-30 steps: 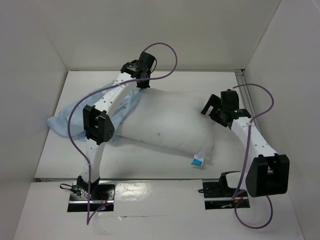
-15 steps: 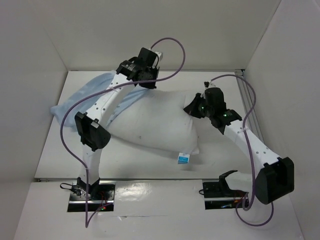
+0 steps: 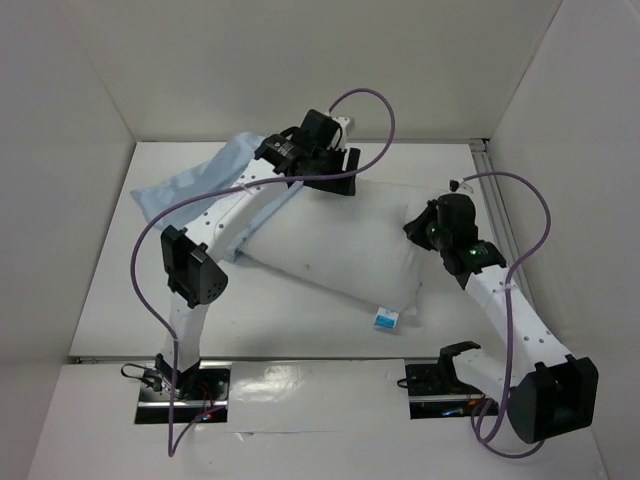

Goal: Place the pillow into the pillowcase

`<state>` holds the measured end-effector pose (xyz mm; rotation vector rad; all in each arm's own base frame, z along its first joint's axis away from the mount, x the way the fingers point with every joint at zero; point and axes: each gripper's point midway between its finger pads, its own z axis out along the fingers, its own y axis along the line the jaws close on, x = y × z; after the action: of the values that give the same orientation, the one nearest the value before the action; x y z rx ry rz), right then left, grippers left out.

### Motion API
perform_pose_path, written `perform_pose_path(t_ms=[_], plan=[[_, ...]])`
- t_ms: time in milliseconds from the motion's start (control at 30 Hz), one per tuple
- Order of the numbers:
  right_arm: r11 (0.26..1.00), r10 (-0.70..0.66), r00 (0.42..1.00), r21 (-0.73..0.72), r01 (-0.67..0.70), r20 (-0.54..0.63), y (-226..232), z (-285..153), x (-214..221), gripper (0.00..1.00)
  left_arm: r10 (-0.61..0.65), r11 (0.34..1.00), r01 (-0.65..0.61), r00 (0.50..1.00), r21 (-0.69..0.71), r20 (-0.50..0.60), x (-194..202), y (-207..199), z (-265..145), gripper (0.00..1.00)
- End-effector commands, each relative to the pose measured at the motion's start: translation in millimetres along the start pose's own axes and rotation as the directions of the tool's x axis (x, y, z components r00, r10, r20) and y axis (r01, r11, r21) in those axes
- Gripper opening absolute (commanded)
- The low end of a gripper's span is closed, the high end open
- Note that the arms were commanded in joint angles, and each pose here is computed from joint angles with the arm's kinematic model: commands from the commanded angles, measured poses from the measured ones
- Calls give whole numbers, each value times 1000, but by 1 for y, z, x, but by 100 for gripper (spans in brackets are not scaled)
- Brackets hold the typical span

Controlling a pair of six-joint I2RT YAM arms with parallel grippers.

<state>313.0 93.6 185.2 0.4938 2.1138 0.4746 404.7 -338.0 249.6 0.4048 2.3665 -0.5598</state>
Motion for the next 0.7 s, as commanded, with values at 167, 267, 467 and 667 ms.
perform_pose_path(t_ms=[167,267,467,667], plan=[[991,-124,990,-40,127,70,21,-8,-76,92,73,974,-4,952,-227,298,-59,18,-128,99],[986,-164,977,-16,167,136,31,-24,-106,100,25,919,132,920,-372,390,-48,62,-179,77],[967,-206,955,-107,232,212,74,-56,-136,100,-199,767,389,900,-509,388,76,135,-185,81],[904,-371,926,-202,377,70,130,-34,-71,100,-331,691,515,849,-507,412,175,169,-136,97]])
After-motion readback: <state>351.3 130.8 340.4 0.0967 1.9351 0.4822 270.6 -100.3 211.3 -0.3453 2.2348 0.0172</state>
